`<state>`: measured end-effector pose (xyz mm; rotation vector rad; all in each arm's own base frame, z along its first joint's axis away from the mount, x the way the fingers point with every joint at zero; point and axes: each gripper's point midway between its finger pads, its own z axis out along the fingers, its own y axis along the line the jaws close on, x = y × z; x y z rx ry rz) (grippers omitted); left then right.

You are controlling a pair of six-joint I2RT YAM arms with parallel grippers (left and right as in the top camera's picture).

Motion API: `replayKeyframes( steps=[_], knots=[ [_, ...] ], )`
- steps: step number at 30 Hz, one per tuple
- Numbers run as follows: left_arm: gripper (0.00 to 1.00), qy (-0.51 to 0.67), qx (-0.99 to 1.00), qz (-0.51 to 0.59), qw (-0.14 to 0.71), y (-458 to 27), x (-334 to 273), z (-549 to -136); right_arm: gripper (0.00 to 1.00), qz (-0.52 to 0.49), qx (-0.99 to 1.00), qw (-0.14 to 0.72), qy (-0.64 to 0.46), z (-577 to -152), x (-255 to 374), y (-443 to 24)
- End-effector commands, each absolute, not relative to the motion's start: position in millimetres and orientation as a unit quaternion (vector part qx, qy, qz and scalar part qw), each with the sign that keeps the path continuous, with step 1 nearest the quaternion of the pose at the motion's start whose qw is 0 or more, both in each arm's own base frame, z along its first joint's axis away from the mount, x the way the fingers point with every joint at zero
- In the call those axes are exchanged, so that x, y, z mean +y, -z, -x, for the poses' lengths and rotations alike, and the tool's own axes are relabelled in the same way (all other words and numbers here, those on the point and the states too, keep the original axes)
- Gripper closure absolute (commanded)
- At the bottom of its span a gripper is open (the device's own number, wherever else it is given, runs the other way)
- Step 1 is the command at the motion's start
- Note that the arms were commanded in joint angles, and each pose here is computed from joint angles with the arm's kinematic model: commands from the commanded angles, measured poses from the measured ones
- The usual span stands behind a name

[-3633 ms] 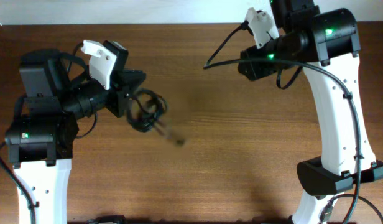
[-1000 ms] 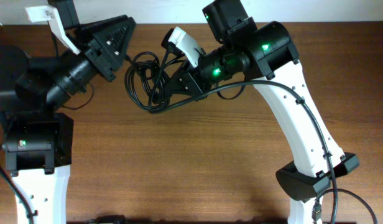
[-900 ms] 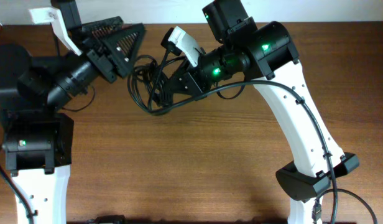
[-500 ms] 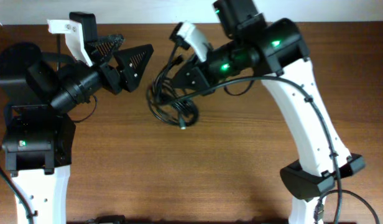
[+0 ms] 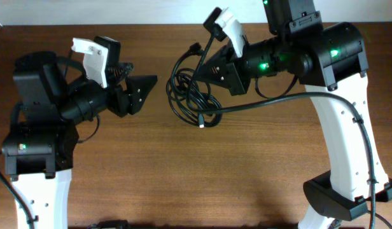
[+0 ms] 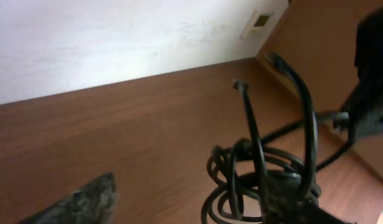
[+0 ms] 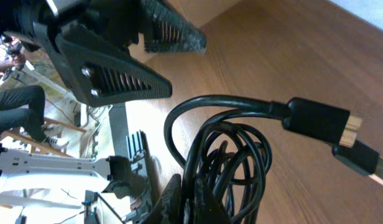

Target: Untangle cables

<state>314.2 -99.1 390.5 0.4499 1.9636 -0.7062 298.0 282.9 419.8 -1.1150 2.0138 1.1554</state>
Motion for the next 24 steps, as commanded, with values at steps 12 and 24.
replayKeyframes(
  steps=[12, 24],
  knots=[
    [0.88, 0.286, 0.787, -0.258, 0.482, -388.7, -108.2, -298.6, 0.96, 0.430, 0.671, 0.281, -0.535, -261.0, 289.2, -474.4],
    [0.19, 0.286, 0.787, -0.258, 0.482, -388.9, -108.2, -298.7, 0.96, 0.428, 0.679, 0.290, -0.522, -266.2, 288.9, -471.9]
  ],
)
